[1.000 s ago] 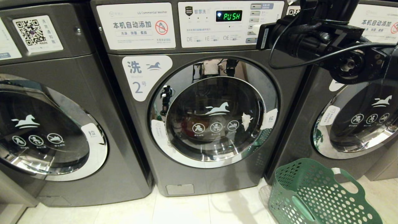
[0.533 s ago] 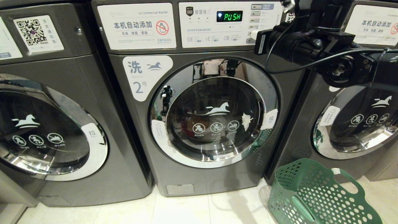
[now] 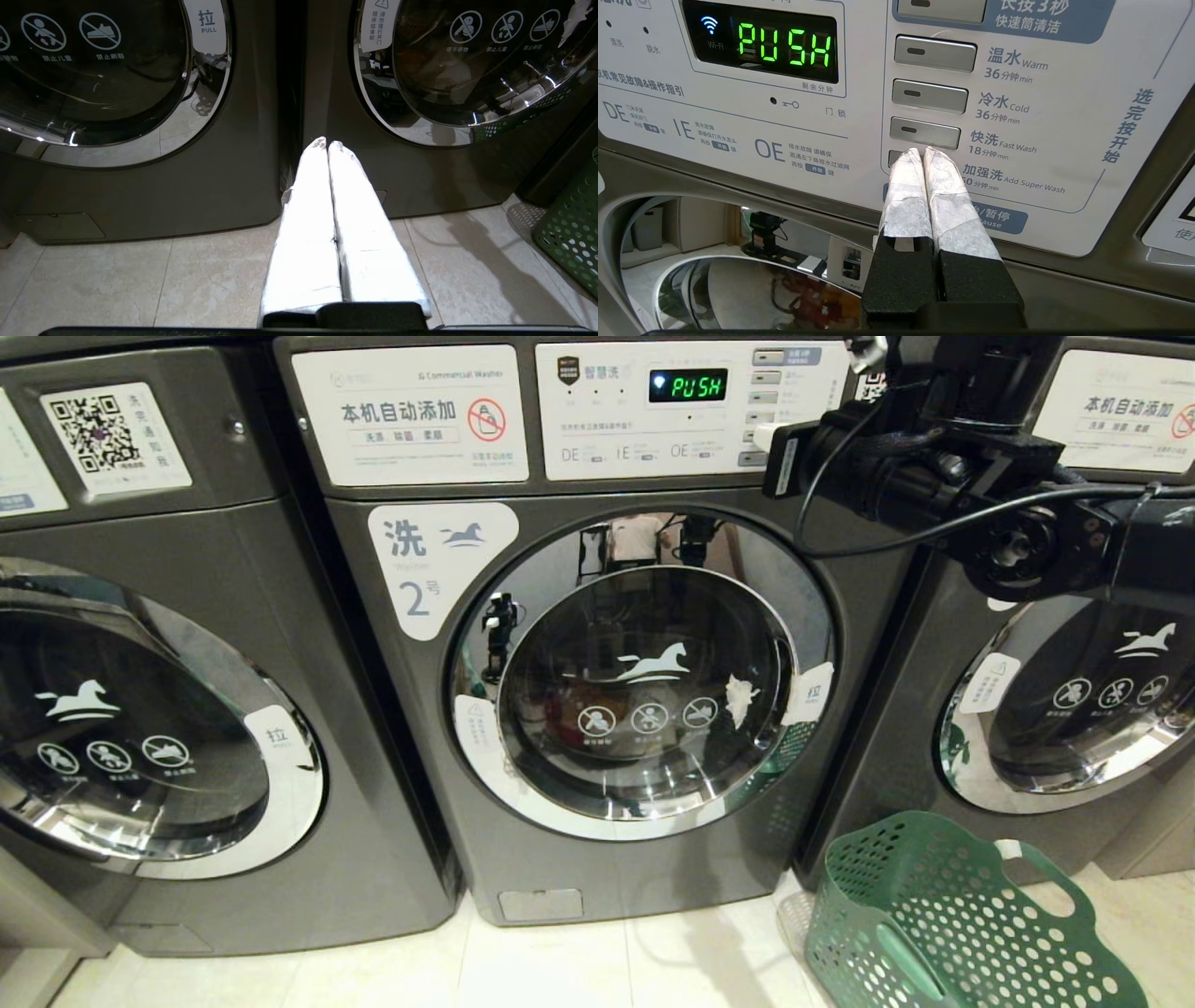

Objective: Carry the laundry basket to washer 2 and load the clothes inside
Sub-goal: Press the washing machine switch

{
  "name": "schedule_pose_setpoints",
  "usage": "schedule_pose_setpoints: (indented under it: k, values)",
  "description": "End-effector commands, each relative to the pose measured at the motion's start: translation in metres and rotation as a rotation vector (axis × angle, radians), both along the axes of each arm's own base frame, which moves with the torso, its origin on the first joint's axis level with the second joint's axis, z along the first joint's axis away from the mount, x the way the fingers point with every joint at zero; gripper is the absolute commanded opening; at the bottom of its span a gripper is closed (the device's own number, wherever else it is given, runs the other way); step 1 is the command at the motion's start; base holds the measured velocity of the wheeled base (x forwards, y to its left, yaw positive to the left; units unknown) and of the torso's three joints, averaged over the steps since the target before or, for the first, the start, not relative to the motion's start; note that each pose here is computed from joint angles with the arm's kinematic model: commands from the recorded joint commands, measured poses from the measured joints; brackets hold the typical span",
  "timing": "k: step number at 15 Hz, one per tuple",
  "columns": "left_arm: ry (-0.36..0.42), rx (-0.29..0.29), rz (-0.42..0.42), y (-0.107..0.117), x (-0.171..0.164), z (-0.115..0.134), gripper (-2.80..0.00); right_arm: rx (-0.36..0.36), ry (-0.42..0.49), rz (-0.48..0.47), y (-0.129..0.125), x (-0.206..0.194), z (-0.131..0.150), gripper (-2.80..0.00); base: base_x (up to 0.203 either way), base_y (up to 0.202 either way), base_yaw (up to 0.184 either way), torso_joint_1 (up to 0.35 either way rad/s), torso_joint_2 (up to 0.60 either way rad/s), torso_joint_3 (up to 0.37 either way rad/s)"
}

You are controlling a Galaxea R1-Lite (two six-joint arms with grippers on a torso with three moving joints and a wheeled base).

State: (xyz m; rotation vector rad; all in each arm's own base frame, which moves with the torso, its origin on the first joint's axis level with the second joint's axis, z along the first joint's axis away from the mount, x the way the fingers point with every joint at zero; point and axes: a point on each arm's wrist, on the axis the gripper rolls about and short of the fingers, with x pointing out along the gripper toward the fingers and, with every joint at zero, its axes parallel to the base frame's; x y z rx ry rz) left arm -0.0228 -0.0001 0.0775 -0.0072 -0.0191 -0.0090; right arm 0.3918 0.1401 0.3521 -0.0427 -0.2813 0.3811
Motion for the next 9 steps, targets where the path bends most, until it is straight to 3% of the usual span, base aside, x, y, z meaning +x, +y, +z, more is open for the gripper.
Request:
schedule_pose_setpoints:
  k: [1, 9]
  values:
    - [0.005, 0.001, 0.0, 0.0, 0.0004, -0.0021, -2.8, 0.0, 0.001, -0.003, -0.0003, 0.001, -0.0009, -2.8, 0.0, 0.0, 0.0, 0.0, 0.0, 0.0]
    - [0.005, 0.001, 0.0, 0.0, 0.0004, -0.0021, -2.8, 0.013, 0.008, -0.082, -0.0064, 0.0045, -0.0024, -2.8, 0.0, 0.0, 0.0, 0.0, 0.0, 0.0]
